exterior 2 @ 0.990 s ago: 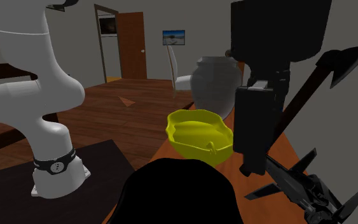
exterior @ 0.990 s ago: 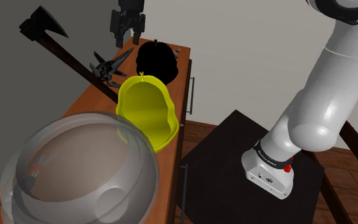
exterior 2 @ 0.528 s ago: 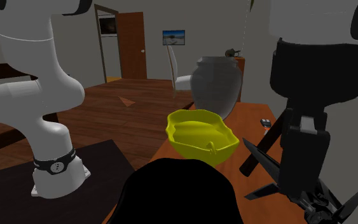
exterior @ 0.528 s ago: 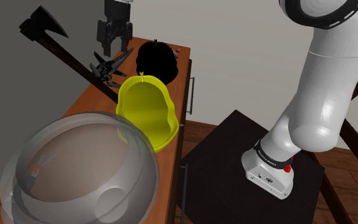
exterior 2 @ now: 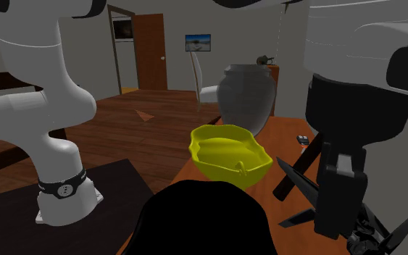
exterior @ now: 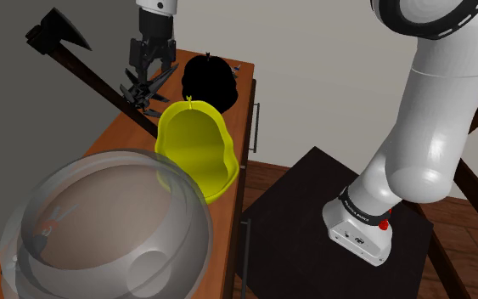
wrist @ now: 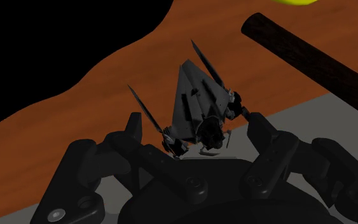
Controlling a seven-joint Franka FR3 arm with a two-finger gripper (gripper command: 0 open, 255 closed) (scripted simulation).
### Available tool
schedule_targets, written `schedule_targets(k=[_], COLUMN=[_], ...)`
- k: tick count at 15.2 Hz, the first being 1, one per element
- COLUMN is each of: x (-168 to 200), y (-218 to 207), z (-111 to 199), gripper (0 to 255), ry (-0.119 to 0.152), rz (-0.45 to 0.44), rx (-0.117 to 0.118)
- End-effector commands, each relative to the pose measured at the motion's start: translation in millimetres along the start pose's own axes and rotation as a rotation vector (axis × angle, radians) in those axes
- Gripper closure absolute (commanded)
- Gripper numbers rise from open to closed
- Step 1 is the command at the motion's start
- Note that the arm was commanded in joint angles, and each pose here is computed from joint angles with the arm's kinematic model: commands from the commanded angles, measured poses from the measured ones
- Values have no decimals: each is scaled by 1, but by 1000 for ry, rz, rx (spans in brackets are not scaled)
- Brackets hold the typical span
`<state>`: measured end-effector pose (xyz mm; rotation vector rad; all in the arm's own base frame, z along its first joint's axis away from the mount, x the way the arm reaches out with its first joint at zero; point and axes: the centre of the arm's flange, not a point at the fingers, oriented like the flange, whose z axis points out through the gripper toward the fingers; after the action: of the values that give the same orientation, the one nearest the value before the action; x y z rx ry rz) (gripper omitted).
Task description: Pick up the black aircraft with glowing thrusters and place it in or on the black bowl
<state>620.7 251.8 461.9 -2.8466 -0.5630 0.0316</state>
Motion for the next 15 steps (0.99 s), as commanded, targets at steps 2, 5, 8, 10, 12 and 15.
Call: schedule_targets(k=[2,5,8,10,12,15], x=[0,0,0,0,1,0], y=[0,0,0,0,0,-3], z=[0,0,0,0,0,-10], gripper=[0,255,255,255,255,255], ry=[0,0,0,0,0,0], rz=[0,0,0,0,0,0], rx=[0,0,0,0,0,0])
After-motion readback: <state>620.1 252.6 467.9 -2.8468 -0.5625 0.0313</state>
